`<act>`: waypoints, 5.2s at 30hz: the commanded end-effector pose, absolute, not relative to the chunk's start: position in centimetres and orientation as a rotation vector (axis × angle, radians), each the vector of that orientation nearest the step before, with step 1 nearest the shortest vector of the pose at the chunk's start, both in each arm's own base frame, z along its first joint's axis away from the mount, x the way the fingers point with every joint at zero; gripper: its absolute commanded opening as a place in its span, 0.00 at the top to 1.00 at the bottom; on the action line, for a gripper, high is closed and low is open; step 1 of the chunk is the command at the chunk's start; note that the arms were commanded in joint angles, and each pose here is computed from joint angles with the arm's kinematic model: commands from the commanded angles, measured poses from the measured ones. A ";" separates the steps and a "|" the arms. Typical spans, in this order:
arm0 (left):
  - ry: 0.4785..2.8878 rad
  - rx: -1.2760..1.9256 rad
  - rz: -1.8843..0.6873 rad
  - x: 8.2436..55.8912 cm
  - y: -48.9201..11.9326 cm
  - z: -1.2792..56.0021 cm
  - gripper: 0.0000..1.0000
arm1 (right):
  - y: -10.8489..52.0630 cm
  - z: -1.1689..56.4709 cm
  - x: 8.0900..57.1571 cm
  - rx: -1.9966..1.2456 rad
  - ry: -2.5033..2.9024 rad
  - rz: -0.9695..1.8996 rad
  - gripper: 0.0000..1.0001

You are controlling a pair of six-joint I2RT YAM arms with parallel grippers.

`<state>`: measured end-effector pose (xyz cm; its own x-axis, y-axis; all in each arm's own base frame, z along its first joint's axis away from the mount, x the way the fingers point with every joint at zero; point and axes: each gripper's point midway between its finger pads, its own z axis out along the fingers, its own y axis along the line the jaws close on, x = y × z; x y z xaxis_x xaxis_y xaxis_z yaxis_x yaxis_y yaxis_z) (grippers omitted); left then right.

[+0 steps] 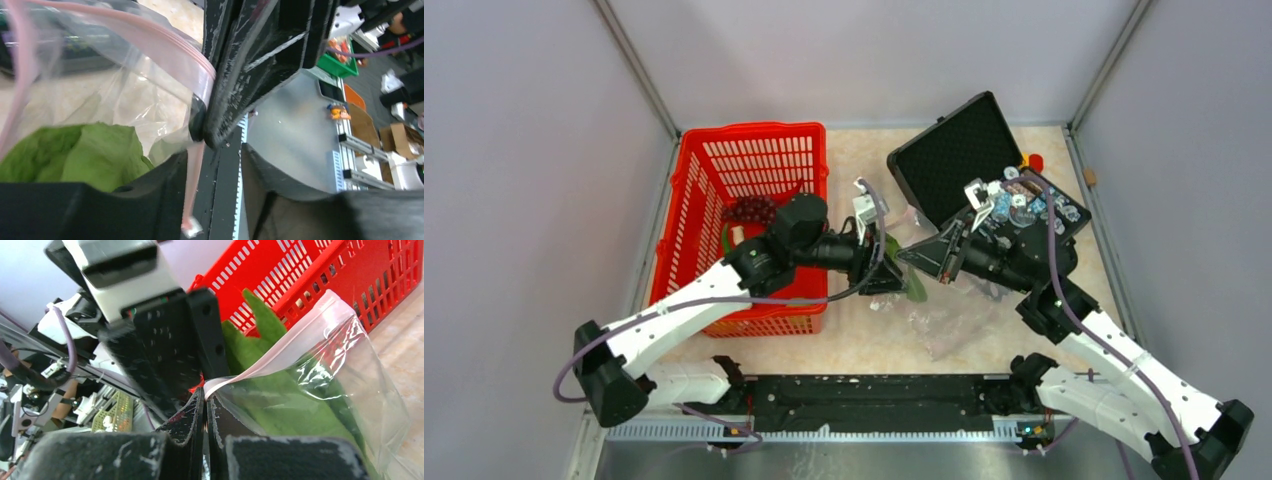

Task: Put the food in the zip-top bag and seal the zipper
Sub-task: Adjust the zipper food storage bag at the center of the board.

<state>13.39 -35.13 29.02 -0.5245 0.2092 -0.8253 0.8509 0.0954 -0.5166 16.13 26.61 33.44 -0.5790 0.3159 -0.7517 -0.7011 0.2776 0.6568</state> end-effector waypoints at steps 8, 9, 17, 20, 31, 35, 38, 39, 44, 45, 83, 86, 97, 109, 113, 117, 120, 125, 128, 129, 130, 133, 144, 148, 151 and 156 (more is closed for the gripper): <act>1.470 0.731 -0.979 16.8 -26.7 41.5 0.14 | 26.3 34.7 13.4 -0.618 1.558 1.434 1.00; 1.500 0.726 -0.923 17.5 -26.2 41.0 0.14 | 26.3 34.8 13.2 -0.628 1.545 1.445 1.00; 1.663 0.844 -0.798 20.0 -27.1 36.4 0.08 | 25.9 36.5 10.9 -0.731 1.428 1.504 1.00; 1.700 0.936 -0.829 20.0 -28.6 34.7 0.08 | 25.7 37.0 9.8 -0.784 1.397 1.528 1.00; 1.555 1.184 -0.985 17.9 -31.2 34.5 0.21 | 24.9 37.5 8.9 -0.802 1.377 1.501 1.00; 1.531 1.271 -1.044 17.1 -31.9 33.9 0.21 | 24.9 37.7 8.5 -0.826 1.362 1.513 1.00; 1.520 1.320 -1.097 16.6 -32.5 33.7 0.23 | 24.8 37.8 8.4 -0.830 1.357 1.513 1.00; 1.535 1.328 -1.096 16.7 -32.7 33.4 0.25 | 24.8 37.8 8.3 -0.834 1.356 1.515 1.00; 1.627 1.365 -1.094 17.2 -33.1 31.5 0.42 | 24.8 37.8 8.3 -0.835 1.350 1.513 1.00; 1.634 1.363 -1.093 17.3 -33.2 31.4 0.48 | 24.9 37.7 8.4 -0.838 1.350 1.512 1.00; 1.761 1.100 -1.225 18.5 -35.1 38.0 1.00 | 24.2 34.7 15.0 -0.303 1.734 1.379 1.00; 1.888 1.082 -1.147 20.1 -35.4 34.6 0.62 | 25.2 34.4 15.7 -0.255 1.730 1.439 1.00; 1.805 0.820 -0.886 22.0 -30.2 36.7 0.08 | 25.1 36.1 18.3 0.009 1.632 1.529 1.00; 1.895 0.725 -0.930 21.9 -28.4 31.9 0.12 | 23.9 37.4 17.3 -0.023 1.577 1.503 1.00; 1.865 0.717 -1.019 22.3 -30.2 32.0 0.16 | 23.8 37.6 16.9 -0.041 1.569 1.512 1.00; 1.935 0.763 -0.993 23.0 -30.9 30.6 0.32 | 23.7 37.7 16.8 -0.040 1.560 1.514 1.00; 1.945 0.770 -1.018 22.9 -31.3 30.1 0.34 | 23.6 37.5 16.8 -0.043 1.563 1.507 1.00; 1.877 0.720 -1.053 23.1 -31.6 31.7 0.29 | 24.0 36.6 16.5 -0.068 1.582 1.521 1.00; 1.865 0.678 -1.004 24.0 -31.2 31.8 0.46 | 24.2 36.1 16.3 -0.075 1.597 1.535 1.00; 1.874 0.693 -0.995 24.0 -31.2 31.5 0.56 | 24.2 36.0 16.2 -0.075 1.599 1.538 1.00; 1.896 0.710 -0.981 24.1 -31.2 31.0 0.67 | 24.2 36.0 16.2 -0.074 1.596 1.538 1.00; 1.961 0.755 -0.952 23.8 -31.0 29.8 0.99 | 23.9 35.8 16.6 -0.051 1.599 1.513 1.00; 1.602 0.903 -1.256 16.7 -31.6 43.0 1.00 | 22.4 36.6 16.8 -0.069 1.581 1.389 1.00; 1.777 0.825 -1.085 20.1 -31.5 38.6 1.00 | 20.2 36.3 17.9 0.003 1.601 1.228 1.00; 1.827 0.912 -1.152 18.1 -32.6 38.3 1.00 | 21.9 40.8 14.6 -0.257 1.478 1.353 1.00; 1.840 0.701 -0.874 22.2 -30.7 36.0 1.00 | 19.6 42.8 15.4 -0.184 1.409 1.235 1.00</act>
<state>18.94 -32.75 37.36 -0.4155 0.1285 -0.9005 0.8564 0.3890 -0.3396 15.66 21.40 39.48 -0.4293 0.4912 -0.7579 -0.6723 0.3866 0.6313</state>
